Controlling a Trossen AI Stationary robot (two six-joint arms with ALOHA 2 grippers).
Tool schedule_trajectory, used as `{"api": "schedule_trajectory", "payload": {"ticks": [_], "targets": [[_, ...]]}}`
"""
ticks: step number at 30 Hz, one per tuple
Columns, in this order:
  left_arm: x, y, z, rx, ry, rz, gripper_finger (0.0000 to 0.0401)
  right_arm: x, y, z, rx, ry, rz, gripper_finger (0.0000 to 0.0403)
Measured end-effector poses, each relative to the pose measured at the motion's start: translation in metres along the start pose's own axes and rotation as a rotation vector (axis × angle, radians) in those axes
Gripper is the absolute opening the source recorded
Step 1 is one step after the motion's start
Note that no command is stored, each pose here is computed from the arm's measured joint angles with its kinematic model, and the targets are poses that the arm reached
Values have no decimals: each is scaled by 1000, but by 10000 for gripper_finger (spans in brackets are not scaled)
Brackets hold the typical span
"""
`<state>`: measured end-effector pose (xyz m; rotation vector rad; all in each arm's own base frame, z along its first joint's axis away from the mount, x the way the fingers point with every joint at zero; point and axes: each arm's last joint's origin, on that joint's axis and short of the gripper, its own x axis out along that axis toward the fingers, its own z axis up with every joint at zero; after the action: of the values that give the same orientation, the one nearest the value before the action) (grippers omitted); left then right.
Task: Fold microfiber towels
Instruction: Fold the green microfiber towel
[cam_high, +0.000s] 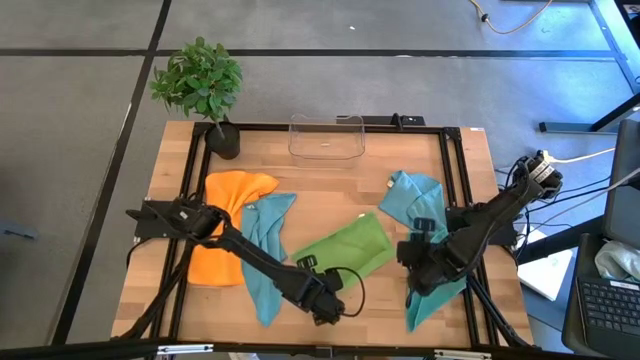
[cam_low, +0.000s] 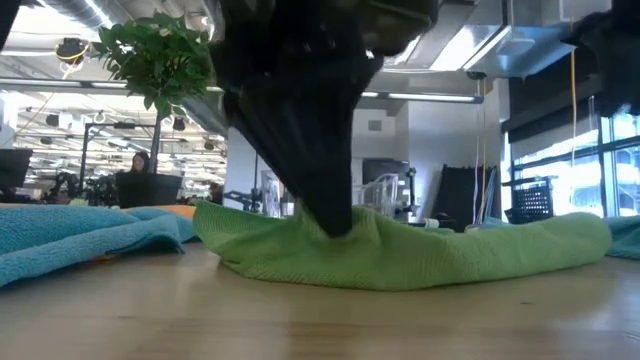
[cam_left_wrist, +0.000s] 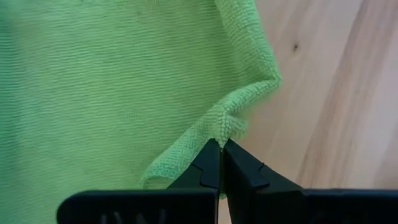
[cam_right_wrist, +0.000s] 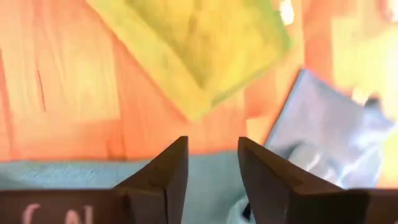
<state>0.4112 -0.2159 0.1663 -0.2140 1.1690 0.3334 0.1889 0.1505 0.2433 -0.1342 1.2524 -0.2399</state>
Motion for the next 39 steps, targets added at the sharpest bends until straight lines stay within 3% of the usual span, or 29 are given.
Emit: {"api": "schedule_trajectory", "payload": {"ticks": [7, 13, 22, 25, 29, 39], "targets": [[-1, -4, -1, 32, -7, -31, 2, 29, -1, 0, -65, -89, -35, 142], [-3, -15, -2, 142, 1, -155, 3, 72, -11, 16, -116, -167, 168, 143], [-3, -16, -2, 185, -4, -151, 3, 113, -59, 25, -18, -139, 177, 143], [-3, -15, -2, 183, -13, -141, 1, 120, -67, 27, 31, -160, 240, 143], [-4, -15, -2, 185, -17, -137, 3, 119, -66, 32, 37, -198, 326, 143], [-3, -15, -1, 182, -21, -133, 2, 143, -50, 29, -32, -125, 310, 142]]}}
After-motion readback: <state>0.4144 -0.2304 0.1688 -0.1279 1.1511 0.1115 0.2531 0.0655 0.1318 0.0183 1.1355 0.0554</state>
